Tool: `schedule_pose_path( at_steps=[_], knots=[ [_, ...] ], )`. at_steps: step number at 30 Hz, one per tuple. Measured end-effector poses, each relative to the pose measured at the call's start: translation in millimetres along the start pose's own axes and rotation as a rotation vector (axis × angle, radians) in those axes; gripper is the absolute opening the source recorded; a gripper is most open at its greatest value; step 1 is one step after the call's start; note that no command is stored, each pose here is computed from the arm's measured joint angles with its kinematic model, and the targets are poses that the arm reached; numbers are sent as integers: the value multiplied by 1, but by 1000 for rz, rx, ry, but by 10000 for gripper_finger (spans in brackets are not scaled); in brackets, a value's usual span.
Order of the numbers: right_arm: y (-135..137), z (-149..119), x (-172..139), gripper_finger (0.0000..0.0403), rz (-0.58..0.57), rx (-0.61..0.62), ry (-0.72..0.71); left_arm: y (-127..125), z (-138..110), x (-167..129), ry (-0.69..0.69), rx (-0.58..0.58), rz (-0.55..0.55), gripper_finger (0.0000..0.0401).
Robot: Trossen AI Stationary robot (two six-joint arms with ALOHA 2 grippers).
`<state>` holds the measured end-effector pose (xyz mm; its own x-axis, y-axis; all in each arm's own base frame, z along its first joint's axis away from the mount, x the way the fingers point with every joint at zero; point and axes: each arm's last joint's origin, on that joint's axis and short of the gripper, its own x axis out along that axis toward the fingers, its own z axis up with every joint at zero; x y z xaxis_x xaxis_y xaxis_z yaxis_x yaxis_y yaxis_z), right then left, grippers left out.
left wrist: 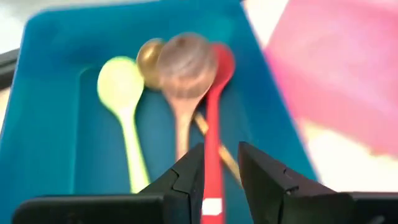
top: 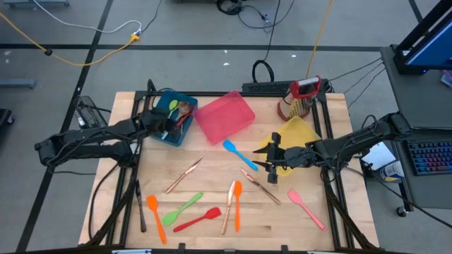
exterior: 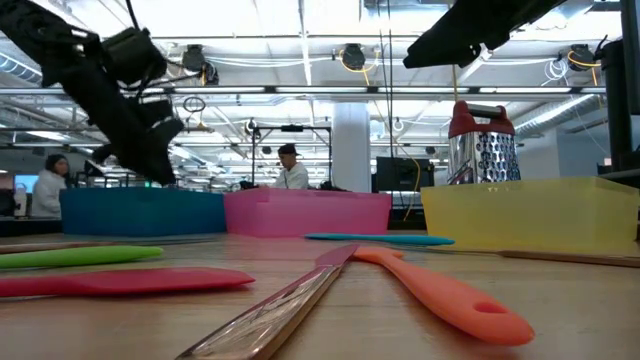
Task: Pick & Place Kitchen Items
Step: Put the left gold knife into the pink bin
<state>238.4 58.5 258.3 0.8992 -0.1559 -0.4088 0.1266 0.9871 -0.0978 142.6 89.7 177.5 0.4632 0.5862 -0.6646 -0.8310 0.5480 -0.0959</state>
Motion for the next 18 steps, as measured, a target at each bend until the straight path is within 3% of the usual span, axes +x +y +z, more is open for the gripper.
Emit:
schedule_pose_path(
  at_steps=[8,15,18],
  knots=[
    [0,0,0,160,0,0,0,-26,18,-24,-69,33,-210,54],
    [0,0,0,160,0,-8,1,-59,15,-42,-129,52,-432,7],
    [0,0,0,160,0,-8,1,-73,10,-51,-147,58,-517,6]
  ],
)
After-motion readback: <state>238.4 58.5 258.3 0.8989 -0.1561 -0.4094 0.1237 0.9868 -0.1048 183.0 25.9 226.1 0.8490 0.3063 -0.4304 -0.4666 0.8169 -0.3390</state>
